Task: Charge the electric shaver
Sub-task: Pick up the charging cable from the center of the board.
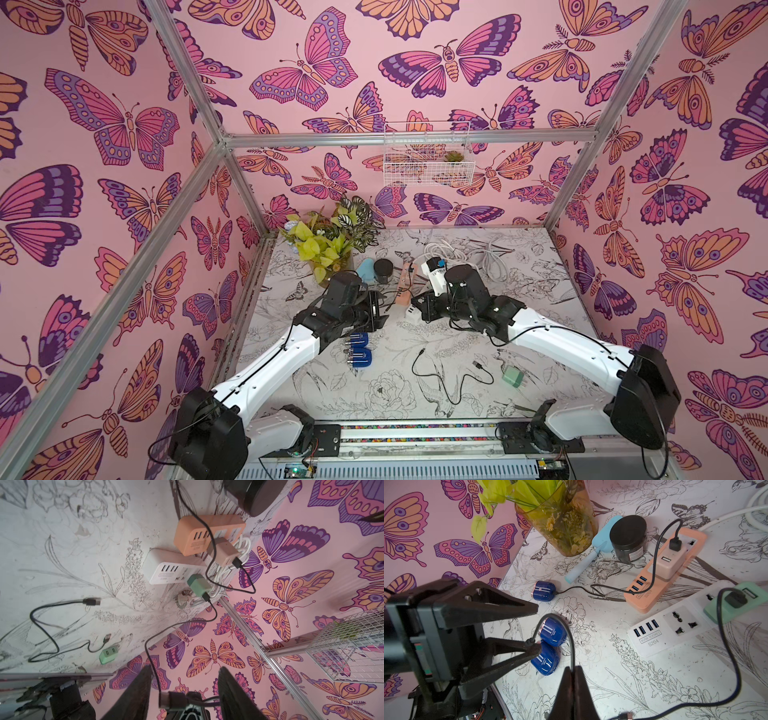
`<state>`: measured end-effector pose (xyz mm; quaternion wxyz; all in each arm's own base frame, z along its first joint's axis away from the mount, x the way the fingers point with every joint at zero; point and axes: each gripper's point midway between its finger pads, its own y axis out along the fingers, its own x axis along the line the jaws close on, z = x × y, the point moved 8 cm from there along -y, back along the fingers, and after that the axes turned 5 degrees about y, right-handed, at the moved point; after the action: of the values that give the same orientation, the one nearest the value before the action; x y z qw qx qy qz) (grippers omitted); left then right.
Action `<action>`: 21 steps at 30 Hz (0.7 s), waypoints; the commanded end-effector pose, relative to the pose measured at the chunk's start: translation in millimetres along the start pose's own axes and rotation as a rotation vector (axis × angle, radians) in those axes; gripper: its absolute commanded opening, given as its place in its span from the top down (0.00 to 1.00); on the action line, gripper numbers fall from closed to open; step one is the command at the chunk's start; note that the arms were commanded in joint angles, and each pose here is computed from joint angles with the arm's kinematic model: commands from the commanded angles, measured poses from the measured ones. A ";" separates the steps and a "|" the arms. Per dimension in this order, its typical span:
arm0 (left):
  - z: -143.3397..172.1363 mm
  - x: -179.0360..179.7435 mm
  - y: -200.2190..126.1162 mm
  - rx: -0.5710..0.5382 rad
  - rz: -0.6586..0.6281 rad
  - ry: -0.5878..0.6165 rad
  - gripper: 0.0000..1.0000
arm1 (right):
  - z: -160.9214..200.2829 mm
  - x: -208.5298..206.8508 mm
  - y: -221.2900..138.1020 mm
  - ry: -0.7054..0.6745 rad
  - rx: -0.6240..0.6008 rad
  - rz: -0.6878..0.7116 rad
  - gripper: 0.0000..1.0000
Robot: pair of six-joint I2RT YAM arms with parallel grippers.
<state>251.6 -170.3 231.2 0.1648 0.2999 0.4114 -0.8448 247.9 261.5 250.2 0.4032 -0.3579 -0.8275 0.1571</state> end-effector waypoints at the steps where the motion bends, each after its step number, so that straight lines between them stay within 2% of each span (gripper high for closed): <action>1: -2.0 -2.9 4.0 -0.003 0.047 -0.235 0.59 | -4.3 3.8 -7.8 0.007 -0.029 -0.028 1.00; 3: -3.5 -0.7 3.6 -0.010 0.047 -0.235 0.65 | -5.2 3.5 -8.6 0.009 -0.035 -0.025 1.00; 14: -8.4 4.9 2.1 -0.031 0.049 -0.235 0.89 | -5.2 -0.7 -11.8 0.027 -0.054 -0.020 1.00; 21: -7.3 -11.9 6.1 -0.009 0.114 -0.178 1.00 | -2.3 0.3 -8.8 0.036 -0.026 -0.040 1.00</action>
<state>258.2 -167.7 227.6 0.1936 0.3142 0.4119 -0.8332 246.1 256.6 254.7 0.4109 -0.3572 -0.8272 0.1388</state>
